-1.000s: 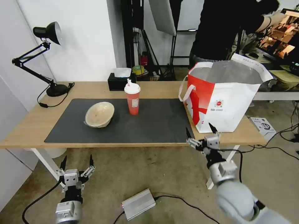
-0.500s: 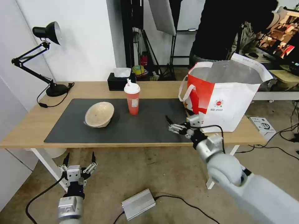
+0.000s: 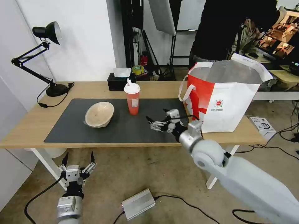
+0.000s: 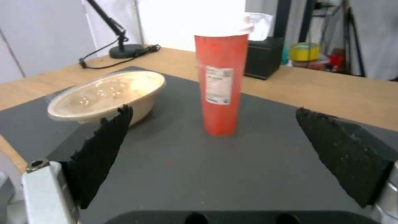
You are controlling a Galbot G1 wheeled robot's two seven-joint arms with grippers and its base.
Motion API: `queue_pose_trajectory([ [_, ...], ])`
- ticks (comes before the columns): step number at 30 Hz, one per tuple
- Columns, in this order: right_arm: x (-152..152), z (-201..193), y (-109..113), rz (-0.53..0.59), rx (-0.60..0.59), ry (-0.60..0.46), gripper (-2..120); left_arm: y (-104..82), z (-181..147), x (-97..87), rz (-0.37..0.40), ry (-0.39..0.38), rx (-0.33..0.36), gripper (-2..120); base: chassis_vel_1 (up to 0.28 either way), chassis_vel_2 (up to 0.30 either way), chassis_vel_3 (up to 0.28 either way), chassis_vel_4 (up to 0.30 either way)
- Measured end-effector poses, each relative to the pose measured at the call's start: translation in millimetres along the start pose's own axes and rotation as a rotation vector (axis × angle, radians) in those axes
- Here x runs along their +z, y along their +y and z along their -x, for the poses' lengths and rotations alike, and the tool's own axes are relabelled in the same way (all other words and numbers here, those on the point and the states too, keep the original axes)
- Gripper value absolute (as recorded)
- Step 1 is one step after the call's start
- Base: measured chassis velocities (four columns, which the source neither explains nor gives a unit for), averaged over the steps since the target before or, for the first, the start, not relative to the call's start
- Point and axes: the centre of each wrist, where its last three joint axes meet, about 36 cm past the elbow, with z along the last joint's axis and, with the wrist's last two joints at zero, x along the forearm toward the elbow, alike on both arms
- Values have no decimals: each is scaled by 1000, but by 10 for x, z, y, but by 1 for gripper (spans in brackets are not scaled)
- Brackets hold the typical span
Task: Pick up the trash from the table and place it into the takeout bag.
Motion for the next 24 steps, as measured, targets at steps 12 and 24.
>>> queue_pose_trajectory([
  [12, -26, 414, -56, 55, -36, 14, 100, 28, -11, -1, 1, 0, -9, 100, 0, 0, 0, 0],
  [24, 3, 723, -21, 63, -30, 27, 100, 42, -5, -9, 1, -5, -13, 100, 0, 0, 0, 0],
])
